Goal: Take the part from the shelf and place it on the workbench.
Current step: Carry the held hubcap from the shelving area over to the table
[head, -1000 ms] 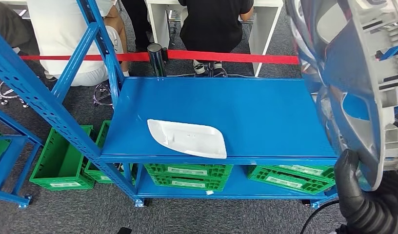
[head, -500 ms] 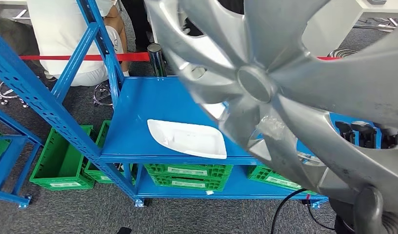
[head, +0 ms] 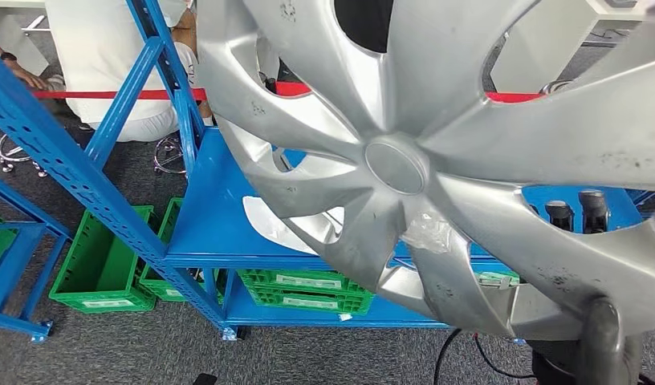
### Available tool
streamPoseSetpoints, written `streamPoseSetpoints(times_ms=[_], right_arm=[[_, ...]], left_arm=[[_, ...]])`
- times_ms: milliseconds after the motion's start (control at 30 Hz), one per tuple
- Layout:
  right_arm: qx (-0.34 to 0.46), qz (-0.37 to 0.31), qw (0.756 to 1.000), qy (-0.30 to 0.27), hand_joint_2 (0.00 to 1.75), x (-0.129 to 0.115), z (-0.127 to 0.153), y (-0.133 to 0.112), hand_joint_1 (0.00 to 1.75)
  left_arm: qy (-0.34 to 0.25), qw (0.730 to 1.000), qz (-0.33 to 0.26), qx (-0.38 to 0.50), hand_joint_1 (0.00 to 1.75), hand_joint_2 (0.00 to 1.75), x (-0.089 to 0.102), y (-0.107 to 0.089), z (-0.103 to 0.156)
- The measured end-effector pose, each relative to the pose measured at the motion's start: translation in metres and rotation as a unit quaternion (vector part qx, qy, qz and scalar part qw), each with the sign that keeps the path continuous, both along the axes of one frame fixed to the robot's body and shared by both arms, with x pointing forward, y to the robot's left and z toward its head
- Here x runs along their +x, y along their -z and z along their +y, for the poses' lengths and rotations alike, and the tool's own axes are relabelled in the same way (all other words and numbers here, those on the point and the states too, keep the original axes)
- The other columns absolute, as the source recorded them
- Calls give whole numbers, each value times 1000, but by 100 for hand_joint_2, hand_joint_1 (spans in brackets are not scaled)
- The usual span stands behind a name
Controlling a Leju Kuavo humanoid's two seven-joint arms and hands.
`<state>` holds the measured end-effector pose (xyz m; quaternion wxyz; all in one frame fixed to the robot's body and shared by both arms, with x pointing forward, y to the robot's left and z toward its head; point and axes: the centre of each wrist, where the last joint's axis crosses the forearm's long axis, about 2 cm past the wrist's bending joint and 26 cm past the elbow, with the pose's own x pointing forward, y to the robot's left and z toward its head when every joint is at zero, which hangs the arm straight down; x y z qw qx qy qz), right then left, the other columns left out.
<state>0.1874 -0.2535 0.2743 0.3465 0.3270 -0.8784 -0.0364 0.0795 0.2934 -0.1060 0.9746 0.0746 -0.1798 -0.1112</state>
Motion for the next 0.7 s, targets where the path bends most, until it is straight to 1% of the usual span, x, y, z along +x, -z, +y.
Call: streamPoseSetpoints(times_ms=[500,700], right_arm=[[-7,53,998,42,175,8,-9,18,175],[-13,67,997,48,175,10,-9,23,175]], left_arm=[[-2,1000,3,-6,0,175,0,0,0],[-2,1000,0,-7,0,175,0,0,0]])
